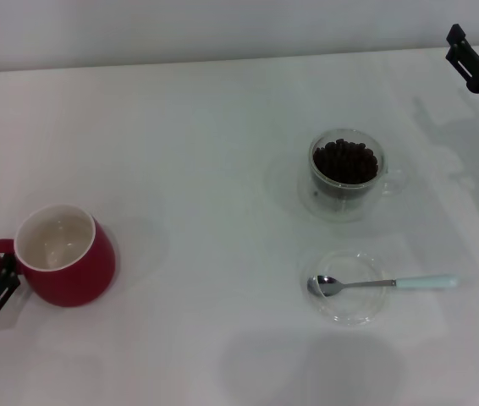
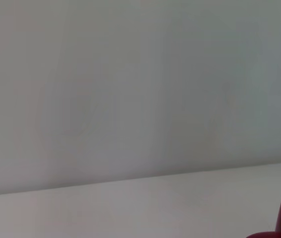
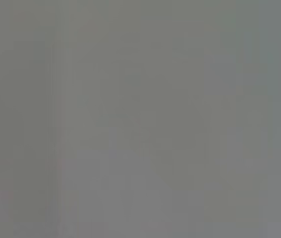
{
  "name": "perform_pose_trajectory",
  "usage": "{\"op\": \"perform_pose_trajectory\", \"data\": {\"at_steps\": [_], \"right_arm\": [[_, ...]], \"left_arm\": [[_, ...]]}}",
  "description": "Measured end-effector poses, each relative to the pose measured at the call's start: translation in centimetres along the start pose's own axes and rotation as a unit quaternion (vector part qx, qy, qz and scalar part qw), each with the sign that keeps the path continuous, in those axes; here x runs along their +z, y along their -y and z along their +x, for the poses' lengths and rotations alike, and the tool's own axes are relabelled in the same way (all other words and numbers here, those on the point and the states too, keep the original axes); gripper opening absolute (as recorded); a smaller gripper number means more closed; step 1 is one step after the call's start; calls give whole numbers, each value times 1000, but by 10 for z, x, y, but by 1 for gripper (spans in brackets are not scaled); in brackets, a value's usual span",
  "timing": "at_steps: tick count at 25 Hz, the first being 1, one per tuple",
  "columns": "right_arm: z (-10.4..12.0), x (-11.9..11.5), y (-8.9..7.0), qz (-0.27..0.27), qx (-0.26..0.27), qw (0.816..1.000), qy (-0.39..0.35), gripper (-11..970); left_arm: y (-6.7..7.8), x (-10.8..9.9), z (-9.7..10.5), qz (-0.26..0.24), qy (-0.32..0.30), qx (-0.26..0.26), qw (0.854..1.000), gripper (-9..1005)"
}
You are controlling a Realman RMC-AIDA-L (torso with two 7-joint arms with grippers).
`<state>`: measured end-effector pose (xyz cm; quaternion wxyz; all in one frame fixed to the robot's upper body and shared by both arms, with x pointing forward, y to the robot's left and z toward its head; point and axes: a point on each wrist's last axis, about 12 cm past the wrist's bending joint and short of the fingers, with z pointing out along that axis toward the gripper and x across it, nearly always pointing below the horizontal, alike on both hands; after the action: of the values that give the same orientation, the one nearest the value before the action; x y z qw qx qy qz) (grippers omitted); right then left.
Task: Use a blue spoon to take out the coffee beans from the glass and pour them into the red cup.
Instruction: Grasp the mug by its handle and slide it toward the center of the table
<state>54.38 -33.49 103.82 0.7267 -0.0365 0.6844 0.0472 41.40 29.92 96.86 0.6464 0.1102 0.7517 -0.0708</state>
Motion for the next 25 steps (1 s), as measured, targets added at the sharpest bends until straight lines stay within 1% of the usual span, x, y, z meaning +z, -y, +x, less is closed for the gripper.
{"op": "perform_pose_trajectory", "data": {"at_steps": [9,11,12,18,23,25], "right_arm": [[1,-1,-2,0,3,1000,0,858],[1,-1,-2,0,4,1000,0,858],[1,-1,-2,0,4,1000,1,858],[0,1,-3,1,7,1000,4,857],[0,1,-4,3,9,1000,5,857],[0,1,-4,3,10,1000,5,857]], "left_arm": [[-2,9,-2,1,-4,6,1000,875],[-2,10,-2,0,-5,9,1000,834],[-2,10,-1,1,-8,22,1000,814],[-1,11,-1,3,-10,51,999,670],[-1,14,-3,5,-8,54,998,541],[-2,16,-3,3,-10,54,999,455]]}}
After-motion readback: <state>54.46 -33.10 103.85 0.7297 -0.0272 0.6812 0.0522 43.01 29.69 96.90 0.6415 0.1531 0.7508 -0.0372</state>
